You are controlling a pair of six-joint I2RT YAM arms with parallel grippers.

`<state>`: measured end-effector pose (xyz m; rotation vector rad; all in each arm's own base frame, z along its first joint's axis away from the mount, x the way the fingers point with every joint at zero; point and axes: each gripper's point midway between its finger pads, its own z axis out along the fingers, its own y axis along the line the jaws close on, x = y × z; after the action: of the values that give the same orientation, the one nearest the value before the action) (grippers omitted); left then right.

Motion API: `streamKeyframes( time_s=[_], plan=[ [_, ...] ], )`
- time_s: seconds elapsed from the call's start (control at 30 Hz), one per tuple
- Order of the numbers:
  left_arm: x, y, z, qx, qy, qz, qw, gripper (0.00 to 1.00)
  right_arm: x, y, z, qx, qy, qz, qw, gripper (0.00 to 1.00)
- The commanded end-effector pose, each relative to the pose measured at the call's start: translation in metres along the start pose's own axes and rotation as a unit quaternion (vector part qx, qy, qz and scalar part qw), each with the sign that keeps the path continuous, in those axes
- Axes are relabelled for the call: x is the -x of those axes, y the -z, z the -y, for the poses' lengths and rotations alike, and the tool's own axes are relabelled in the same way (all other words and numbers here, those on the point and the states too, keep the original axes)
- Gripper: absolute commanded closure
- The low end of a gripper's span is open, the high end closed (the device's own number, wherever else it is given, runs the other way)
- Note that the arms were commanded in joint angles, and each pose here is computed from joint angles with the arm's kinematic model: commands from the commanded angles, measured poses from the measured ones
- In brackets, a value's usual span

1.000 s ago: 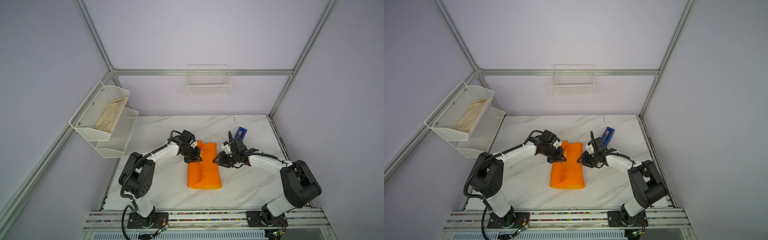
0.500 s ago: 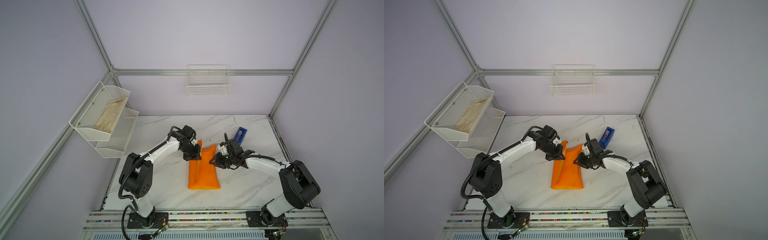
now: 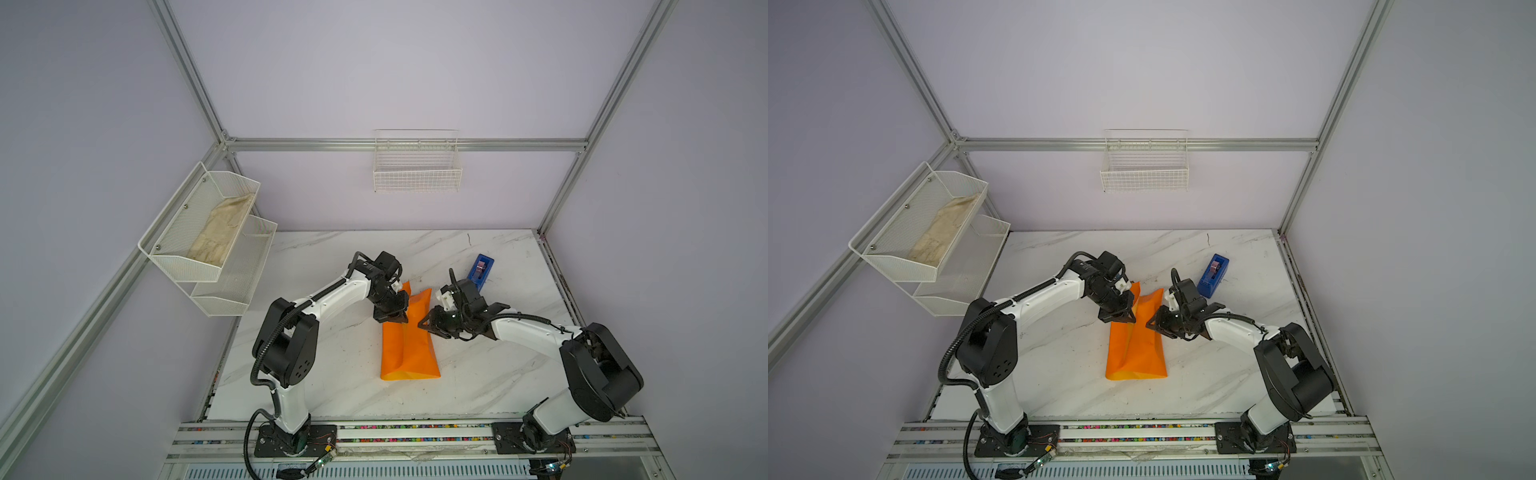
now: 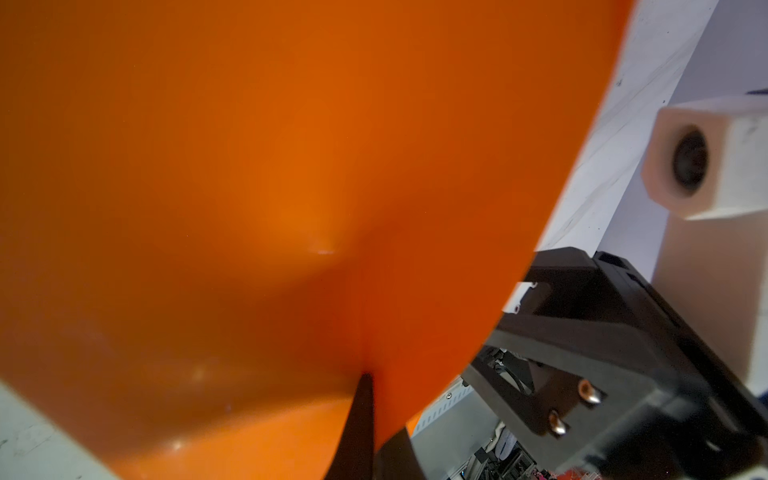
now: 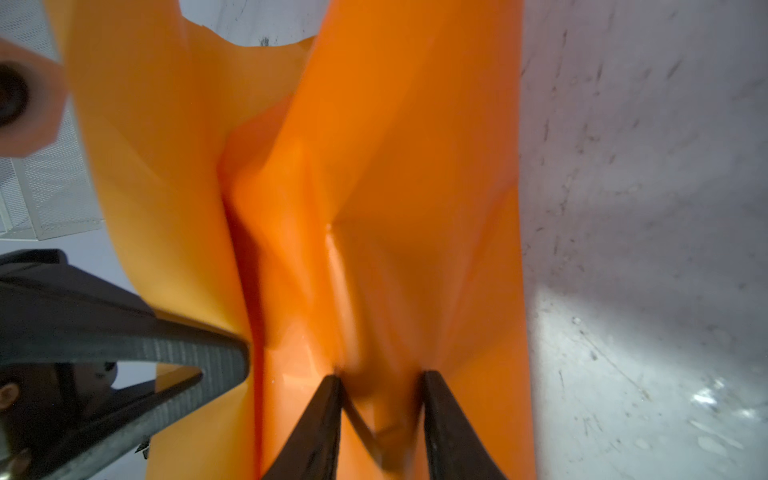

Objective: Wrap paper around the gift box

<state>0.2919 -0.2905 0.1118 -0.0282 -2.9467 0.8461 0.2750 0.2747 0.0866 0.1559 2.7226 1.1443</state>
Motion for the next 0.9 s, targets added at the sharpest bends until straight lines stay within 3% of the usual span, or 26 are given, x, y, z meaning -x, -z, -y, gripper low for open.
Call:
streamKeyframes(
  time_s=[0.0, 0.17, 0.5, 0.67, 0.87],
  plan=[
    [0.005, 0.007, 0.048, -0.058, -0.044, 0.007, 0.997, 1.00, -0.012, -0.004, 0.015, -0.025, -0.014, -0.010, 1.000, 0.65],
    [0.003, -0.016, 0.034, -0.044, -0.033, -0.009, 0.998, 1.00, -0.013, 0.001, 0.011, -0.020, -0.011, -0.008, 1.000, 0.64],
    [0.001, -0.028, 0.016, -0.022, -0.026, -0.014, 0.999, 1.00, 0.014, 0.040, 0.022, -0.020, -0.035, 0.047, 0.998, 0.52],
    [0.005, -0.024, 0.022, -0.027, -0.033, -0.005, 0.999, 1.00, 0.002, 0.031, 0.021, 0.009, -0.017, 0.006, 1.000, 0.46],
    [0.009, -0.022, 0.021, -0.028, -0.035, 0.000, 0.999, 1.00, -0.011, 0.027, 0.005, 0.066, -0.031, -0.014, 0.997, 0.47]
  ],
)
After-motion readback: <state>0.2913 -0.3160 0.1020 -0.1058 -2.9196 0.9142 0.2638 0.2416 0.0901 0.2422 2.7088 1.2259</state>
